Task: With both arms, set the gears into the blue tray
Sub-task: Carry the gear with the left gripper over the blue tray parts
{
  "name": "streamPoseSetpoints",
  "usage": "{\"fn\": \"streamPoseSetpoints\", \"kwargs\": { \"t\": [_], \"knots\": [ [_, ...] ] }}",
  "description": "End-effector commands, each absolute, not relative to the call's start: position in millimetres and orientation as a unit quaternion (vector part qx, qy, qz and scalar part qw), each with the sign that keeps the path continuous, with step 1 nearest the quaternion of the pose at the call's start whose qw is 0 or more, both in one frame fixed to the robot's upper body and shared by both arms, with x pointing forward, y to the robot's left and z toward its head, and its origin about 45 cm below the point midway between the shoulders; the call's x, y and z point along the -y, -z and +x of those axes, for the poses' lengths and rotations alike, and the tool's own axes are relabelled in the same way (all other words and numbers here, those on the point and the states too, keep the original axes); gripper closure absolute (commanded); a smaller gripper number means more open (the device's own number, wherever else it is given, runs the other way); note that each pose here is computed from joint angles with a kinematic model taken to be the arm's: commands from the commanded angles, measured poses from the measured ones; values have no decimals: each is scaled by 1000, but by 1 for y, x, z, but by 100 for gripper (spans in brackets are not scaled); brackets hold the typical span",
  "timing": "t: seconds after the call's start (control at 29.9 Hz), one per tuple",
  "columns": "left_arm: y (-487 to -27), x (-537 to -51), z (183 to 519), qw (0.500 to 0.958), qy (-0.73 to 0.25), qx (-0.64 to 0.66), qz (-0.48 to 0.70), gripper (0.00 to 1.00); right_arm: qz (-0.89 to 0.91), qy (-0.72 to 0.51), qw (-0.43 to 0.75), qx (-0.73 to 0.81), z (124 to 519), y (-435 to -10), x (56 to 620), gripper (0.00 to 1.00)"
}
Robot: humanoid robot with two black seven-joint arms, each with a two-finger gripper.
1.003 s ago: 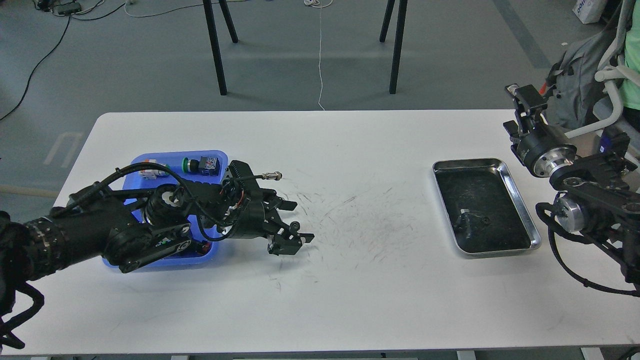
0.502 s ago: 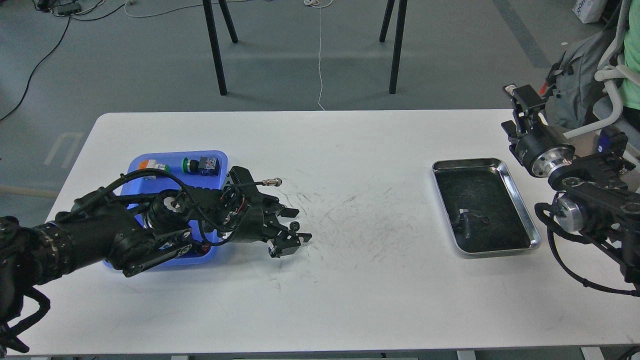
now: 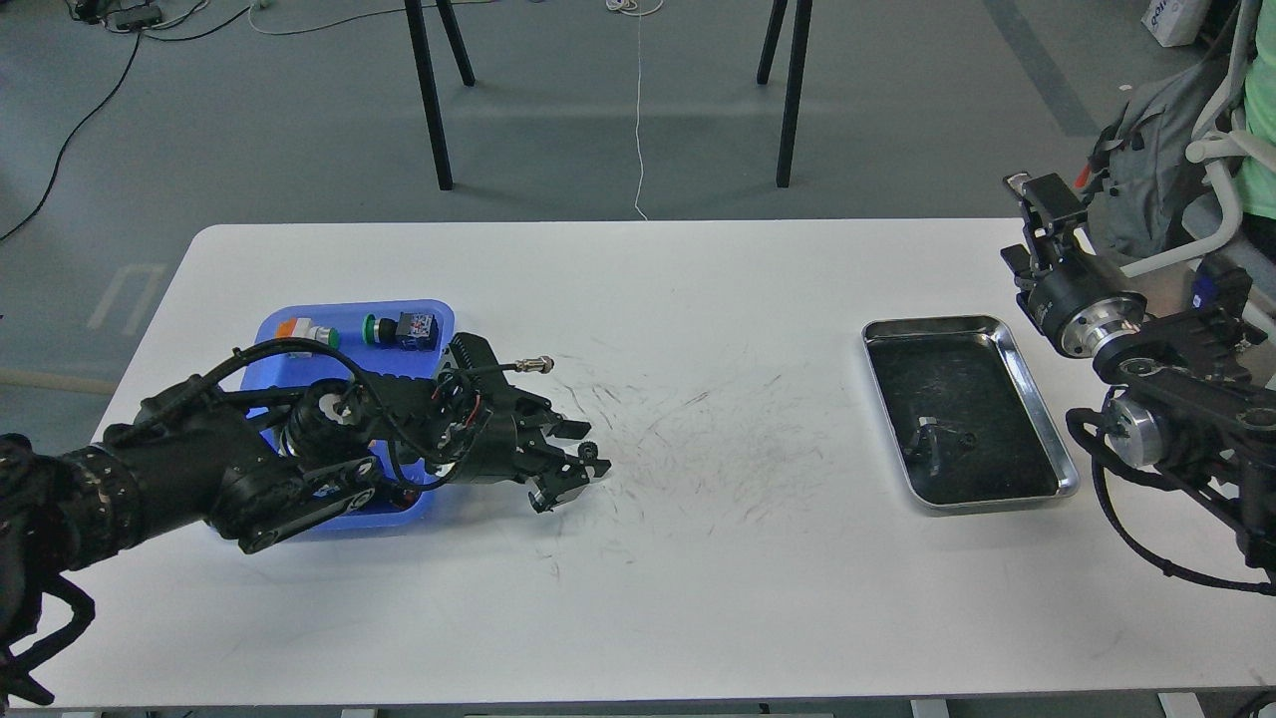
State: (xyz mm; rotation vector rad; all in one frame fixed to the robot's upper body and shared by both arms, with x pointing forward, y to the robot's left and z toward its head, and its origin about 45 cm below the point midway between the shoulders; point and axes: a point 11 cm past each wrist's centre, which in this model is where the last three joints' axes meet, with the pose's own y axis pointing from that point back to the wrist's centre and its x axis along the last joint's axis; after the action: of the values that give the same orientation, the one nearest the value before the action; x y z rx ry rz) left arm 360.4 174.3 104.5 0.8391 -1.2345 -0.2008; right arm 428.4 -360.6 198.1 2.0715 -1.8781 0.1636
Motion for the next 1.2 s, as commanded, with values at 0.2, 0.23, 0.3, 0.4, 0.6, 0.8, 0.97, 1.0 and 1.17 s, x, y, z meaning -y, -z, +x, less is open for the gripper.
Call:
{"fn": "streamPoseSetpoints", "kwargs": {
  "t": [0.2, 0.23, 0.3, 0.4, 0.6, 0.8, 0.97, 1.0, 1.17],
  "knots": [
    [-102, -177, 362, 721, 94, 568, 385, 67, 724, -56, 164, 668, 429, -200, 364, 6],
    [-102, -177, 362, 721, 95, 568, 385, 68, 722, -54, 163, 670, 429, -199, 366, 6],
    [-100, -177, 360, 723, 94, 566, 385, 69, 721, -54, 157, 673, 430, -202, 367, 6],
    [-100, -176, 360, 724, 94, 566, 383, 70, 716, -51, 144, 681, 431, -206, 369, 6],
    [-102, -178, 361, 722, 90, 570, 382, 74, 703, -44, 90, 704, 427, -207, 373, 5],
    [-105, -182, 365, 720, 83, 571, 385, 79, 705, -23, 76, 705, 421, -189, 361, 5],
    [-107, -182, 366, 720, 82, 572, 385, 80, 705, -17, 76, 705, 420, -182, 357, 5],
    [-108, -181, 366, 720, 80, 572, 384, 81, 705, -18, 76, 705, 419, -182, 357, 5],
    [-121, -210, 379, 707, 67, 574, 408, 81, 706, -12, 73, 704, 417, -177, 353, 5]
  ]
}}
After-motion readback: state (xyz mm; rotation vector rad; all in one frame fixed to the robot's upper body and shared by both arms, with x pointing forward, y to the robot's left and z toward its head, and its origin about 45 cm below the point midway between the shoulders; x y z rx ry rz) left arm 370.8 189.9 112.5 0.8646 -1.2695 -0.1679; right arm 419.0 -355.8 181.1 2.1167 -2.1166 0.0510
